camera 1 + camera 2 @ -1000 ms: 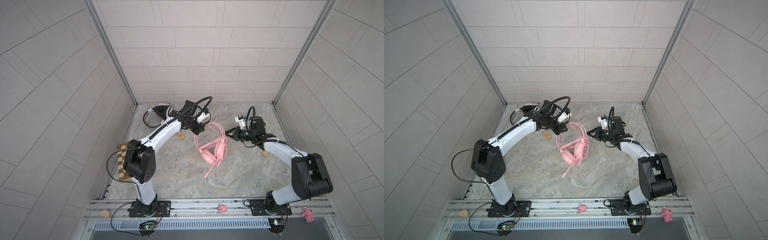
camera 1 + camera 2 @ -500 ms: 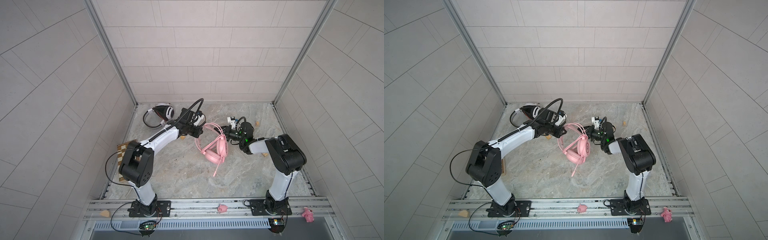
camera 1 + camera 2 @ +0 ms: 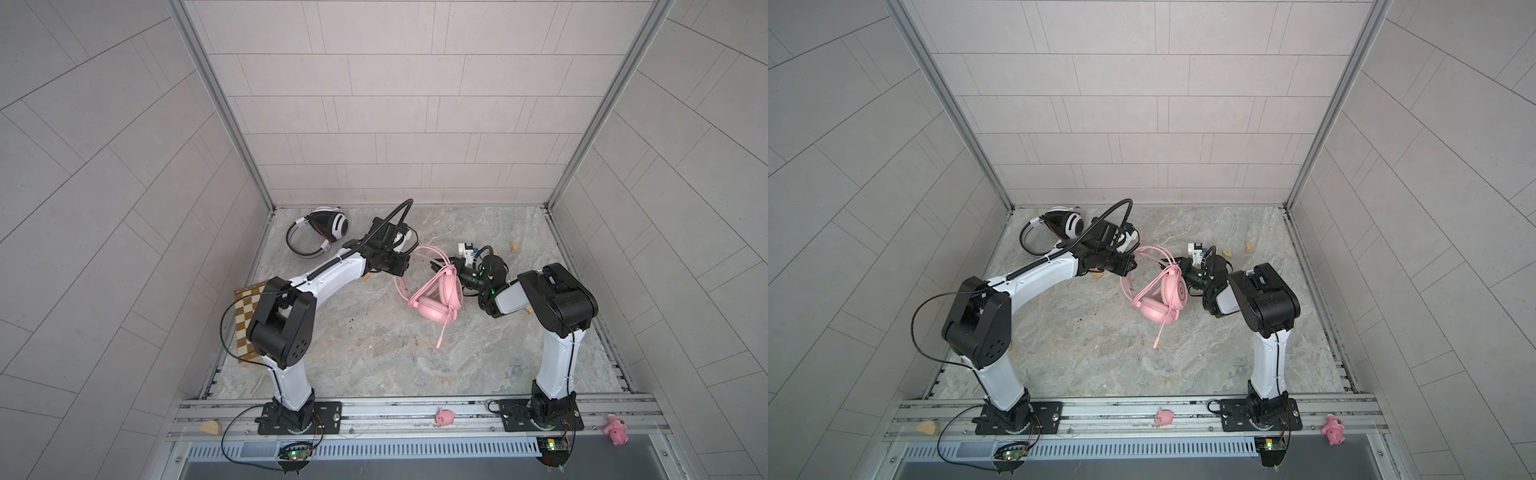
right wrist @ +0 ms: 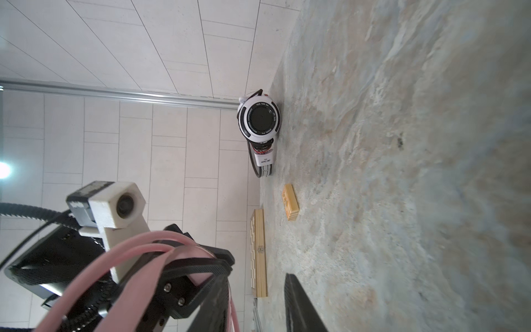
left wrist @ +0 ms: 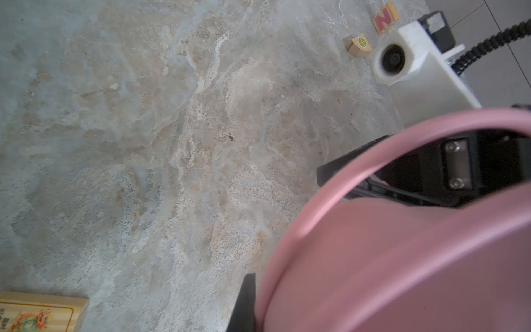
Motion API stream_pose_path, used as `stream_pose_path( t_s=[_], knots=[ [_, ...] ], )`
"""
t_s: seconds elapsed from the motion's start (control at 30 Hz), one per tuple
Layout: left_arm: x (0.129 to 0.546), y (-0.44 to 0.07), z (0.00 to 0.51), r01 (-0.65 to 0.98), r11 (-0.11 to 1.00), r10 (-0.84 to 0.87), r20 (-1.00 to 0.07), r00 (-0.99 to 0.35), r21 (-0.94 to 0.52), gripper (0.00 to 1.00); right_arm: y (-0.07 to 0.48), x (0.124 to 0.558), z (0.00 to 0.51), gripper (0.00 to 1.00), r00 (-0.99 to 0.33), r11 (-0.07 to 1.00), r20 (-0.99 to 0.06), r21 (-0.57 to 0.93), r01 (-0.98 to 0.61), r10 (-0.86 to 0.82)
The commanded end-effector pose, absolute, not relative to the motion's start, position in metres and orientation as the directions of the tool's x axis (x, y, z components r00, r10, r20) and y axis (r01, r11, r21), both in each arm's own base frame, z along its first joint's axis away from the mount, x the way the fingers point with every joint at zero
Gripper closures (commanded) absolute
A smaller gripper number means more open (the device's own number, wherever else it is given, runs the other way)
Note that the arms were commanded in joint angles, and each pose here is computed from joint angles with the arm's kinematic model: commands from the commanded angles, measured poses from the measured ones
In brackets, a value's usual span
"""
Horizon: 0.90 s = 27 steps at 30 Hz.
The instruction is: Wrap the headphones
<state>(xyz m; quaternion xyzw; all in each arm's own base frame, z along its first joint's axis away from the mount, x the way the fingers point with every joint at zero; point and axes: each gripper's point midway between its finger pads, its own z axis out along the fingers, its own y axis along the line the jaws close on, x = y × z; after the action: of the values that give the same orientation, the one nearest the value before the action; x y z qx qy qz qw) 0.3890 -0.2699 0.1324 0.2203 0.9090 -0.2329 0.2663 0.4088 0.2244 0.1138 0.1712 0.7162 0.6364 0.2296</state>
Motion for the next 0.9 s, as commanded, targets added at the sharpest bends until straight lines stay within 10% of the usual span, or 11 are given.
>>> stream_pose_path(
  t_s=[0.0, 0.87],
  knots=[
    [0.399, -0.280, 0.161, 0.525, 0.779, 0.220, -0.634, -0.741, -0.344, 1.00, 0.226, 0.403, 0.119, 0.59, -0.841, 0.111, -0.126, 0.991, -0.079, 0.526],
    [0.418, -0.240, 0.179, 0.460, 0.831, 0.161, -0.657, -0.737, -0.312, 1.00, 0.149, 0.403, 0.077, 0.48, -0.760, 0.241, -0.116, 0.969, 0.055, 0.639]
  ],
)
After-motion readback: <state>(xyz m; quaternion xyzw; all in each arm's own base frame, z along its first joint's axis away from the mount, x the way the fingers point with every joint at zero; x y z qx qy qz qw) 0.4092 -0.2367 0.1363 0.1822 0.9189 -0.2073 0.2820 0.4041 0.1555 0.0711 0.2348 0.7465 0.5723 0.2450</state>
